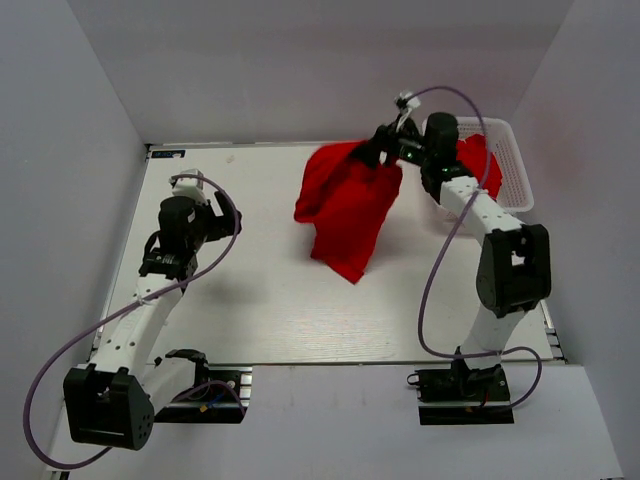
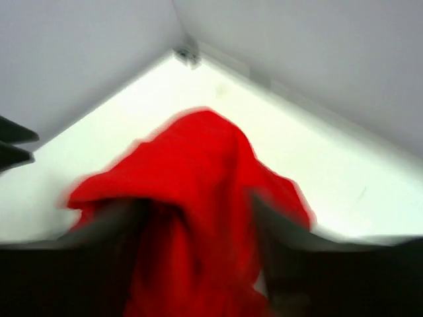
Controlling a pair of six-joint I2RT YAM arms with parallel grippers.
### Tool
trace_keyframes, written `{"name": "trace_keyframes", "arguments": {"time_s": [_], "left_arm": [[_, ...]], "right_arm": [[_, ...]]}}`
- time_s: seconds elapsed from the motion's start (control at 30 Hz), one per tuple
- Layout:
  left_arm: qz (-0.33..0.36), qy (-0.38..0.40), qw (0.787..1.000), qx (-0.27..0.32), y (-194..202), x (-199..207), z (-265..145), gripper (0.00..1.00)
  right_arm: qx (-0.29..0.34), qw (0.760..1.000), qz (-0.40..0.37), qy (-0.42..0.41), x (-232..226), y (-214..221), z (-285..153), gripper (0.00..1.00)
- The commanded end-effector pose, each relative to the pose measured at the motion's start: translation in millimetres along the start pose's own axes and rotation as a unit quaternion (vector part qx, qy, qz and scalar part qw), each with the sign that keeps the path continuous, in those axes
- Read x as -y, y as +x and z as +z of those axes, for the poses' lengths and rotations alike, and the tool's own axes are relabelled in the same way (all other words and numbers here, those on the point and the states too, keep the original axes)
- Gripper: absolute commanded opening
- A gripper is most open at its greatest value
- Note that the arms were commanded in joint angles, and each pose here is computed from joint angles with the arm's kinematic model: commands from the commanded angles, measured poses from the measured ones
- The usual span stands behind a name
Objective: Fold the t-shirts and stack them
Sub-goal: Move the tshirt to the center of the board, then flatten out the tshirt
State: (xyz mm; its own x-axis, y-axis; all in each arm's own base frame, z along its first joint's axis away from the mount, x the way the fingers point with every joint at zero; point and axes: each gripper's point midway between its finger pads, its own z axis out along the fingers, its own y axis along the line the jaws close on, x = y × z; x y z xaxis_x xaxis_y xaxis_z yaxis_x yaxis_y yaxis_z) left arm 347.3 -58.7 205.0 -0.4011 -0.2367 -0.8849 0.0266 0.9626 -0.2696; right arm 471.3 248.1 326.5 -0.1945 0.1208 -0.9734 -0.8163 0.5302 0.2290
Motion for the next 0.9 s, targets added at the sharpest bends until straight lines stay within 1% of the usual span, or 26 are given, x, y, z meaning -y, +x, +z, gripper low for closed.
{"name": "trace_keyframes", "arguments": {"time_s": [0.0, 0.03, 0.07, 0.1, 0.13, 0.17, 0.2, 0.23, 0.27, 0.3, 0.33, 0.37, 0.4, 0.43, 0.5, 0.53, 0.57, 0.6, 0.63, 0.67, 0.7, 0.73, 0.77, 0.8, 0.83, 0.87], "left_arm": [[-0.006, 0.0, 1.0, -0.023, 18, -3, -4, 1.0], [-0.006, 0.008, 1.0, -0.027, 23, -2, -3, 1.0], [-0.002, 0.025, 0.999, -0.037, 27, 4, -2, 1.0], [0.004, 0.037, 0.998, -0.045, 33, 8, -1, 1.0], [0.014, 0.051, 0.997, -0.051, 37, 11, 4, 1.0], [0.012, 0.084, 0.994, -0.067, 46, 21, 5, 1.0], [0.018, 0.102, 0.992, -0.065, 45, 27, 8, 1.0], [0.014, 0.127, 0.988, -0.087, 59, 34, 12, 1.0], [0.019, 0.144, 0.986, -0.083, 58, 39, 17, 1.0], [0.017, 0.155, 0.983, -0.098, 65, 41, 18, 1.0], [0.018, 0.182, 0.978, -0.102, 68, 51, 21, 1.0], [0.019, 0.187, 0.975, -0.117, 75, 52, 30, 1.0], [0.018, 0.193, 0.974, -0.119, 74, 54, 36, 1.0], [0.023, 0.202, 0.972, -0.116, 66, 59, 42, 1.0], [0.025, 0.215, 0.967, -0.136, 73, 65, 57, 1.0], [0.035, 0.238, 0.961, -0.133, 71, 75, 60, 1.0], [0.06, 0.267, 0.954, -0.122, 63, 88, 64, 1.0], [0.068, 0.291, 0.946, -0.126, 63, 98, 65, 1.0], [0.072, 0.297, 0.944, -0.122, 57, 105, 76, 1.0], [0.089, 0.304, 0.941, -0.117, 54, 111, 82, 1.0], [0.098, 0.295, 0.943, -0.122, 56, 115, 90, 1.0], [0.109, 0.292, 0.944, -0.105, 36, 124, 100, 1.0], [0.117, 0.282, 0.942, -0.139, 55, 120, 113, 1.0], [0.128, 0.273, 0.942, -0.145, 57, 126, 122, 1.0], [0.141, 0.274, 0.942, -0.132, 41, 136, 132, 1.0], [0.149, 0.27, 0.939, -0.149, 49, 138, 138, 1.0]], "right_arm": [[-0.048, 0.997, 0.049, 0.045, 31, 75, 1, 0.81], [-0.066, 0.994, 0.063, 0.058, 37, 92, -2, 0.9], [-0.085, 0.99, 0.073, 0.087, 46, 105, -6, 0.9], [-0.088, 0.988, 0.059, 0.114, 54, 104, -10, 0.9], [-0.098, 0.984, 0.062, 0.133, 56, 107, -16, 0.9], [-0.1, 0.98, 0.058, 0.164, 66, 107, -21, 0.9], [-0.1, 0.976, 0.055, 0.187, 64, 104, -31, 0.9], [-0.098, 0.973, 0.054, 0.202, 66, 102, -38, 0.9], [-0.095, 0.963, 0.054, 0.246, 71, 98, -53, 0.9], [-0.098, 0.956, 0.052, 0.271, 75, 100, -61, 0.9], [-0.1, 0.953, 0.054, 0.282, 76, 100, -66, 0.9], [-0.108, 0.947, 0.059, 0.298, 79, 107, -73, 0.9], [-0.123, 0.941, 0.068, 0.309, 71, 112, -84, 0.9], [-0.132, 0.937, 0.074, 0.314, 69, 117, -89, 0.9], [-0.152, 0.928, 0.091, 0.328, 62, 129, -105, 0.9], [-0.16, 0.924, 0.11, 0.33, 54, 142, -112, 0.9], [-0.163, 0.923, 0.119, 0.328, 51, 147, -114, 0.9], [-0.158, 0.925, 0.128, 0.322, 44, 145, -116, 0.9], [-0.166, 0.922, 0.141, 0.319, 39, 159, -122, 0.9], [-0.168, 0.924, 0.15, 0.309, 33, 163, -122, 0.9], [-0.17, 0.923, 0.155, 0.307, 31, 167, -123, 0.9], [-0.177, 0.919, 0.167, 0.311, 27, 174, -129, 0.9], [-0.179, 0.918, 0.172, 0.31, 24, 176, -129, 0.9], [-0.184, 0.915, 0.177, 0.311, 23, 182, -132, 0.9], [-0.188, 0.913, 0.184, 0.312, 21, 186, -134, 0.9], [-0.197, 0.912, 0.195, 0.303, 16, 196, -135, 0.9]]}}
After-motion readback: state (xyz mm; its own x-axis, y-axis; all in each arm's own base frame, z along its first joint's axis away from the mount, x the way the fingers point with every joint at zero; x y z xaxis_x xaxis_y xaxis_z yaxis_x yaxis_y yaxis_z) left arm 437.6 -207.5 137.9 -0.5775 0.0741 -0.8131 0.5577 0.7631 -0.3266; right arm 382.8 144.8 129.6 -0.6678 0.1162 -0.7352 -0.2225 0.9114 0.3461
